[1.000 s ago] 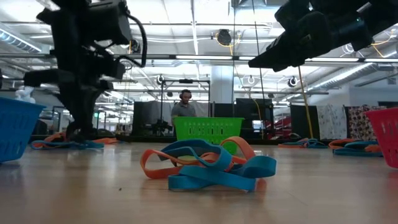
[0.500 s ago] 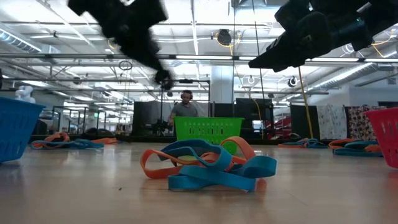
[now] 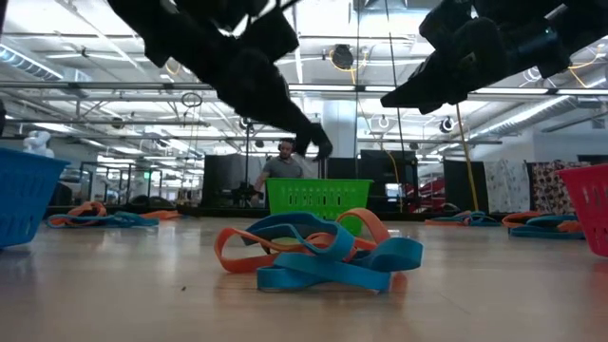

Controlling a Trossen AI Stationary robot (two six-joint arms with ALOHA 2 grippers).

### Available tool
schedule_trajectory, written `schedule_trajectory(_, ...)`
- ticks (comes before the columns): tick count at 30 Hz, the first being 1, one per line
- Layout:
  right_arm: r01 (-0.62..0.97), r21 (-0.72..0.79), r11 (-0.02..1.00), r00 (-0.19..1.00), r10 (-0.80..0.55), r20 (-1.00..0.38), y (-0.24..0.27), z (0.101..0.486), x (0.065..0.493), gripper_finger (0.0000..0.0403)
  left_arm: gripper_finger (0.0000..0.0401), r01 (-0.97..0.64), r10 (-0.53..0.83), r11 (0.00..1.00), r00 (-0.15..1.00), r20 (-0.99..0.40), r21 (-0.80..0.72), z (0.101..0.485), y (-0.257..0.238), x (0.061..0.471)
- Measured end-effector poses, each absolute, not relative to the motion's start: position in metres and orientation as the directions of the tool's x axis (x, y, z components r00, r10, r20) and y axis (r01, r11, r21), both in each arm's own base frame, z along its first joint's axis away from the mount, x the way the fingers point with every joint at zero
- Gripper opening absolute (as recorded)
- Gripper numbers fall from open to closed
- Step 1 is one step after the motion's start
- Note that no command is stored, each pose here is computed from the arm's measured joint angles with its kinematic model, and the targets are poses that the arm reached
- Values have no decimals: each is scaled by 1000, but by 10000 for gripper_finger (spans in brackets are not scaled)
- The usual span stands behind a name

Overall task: Sort rubber bands into baskets
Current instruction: Put the black rubber band into the green bin

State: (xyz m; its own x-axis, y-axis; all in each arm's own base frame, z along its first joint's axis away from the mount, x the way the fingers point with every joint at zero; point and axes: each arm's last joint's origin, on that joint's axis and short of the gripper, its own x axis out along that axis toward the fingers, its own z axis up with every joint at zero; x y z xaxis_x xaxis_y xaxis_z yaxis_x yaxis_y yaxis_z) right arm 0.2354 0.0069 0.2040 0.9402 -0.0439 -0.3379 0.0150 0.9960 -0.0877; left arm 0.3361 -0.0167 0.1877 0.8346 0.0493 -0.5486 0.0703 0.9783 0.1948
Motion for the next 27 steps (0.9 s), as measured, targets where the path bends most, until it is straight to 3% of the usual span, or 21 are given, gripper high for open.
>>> schedule_trajectory(9, 17, -88, 996, 940, -46, -337, 7, 204, 235, 0, 24, 27, 116, 972, 806, -580, 232, 172, -15, 340)
schedule_trajectory(22, 16, -92, 996, 940, -47, -337, 7, 204, 235, 0, 135, -11, 165, 965, 802, -574, 261, 176, -14, 343)
schedule_trajectory(27, 15, -95, 995, 940, -47, -337, 7, 204, 235, 0, 154, -22, 171, 965, 808, -564, 261, 182, -11, 347)
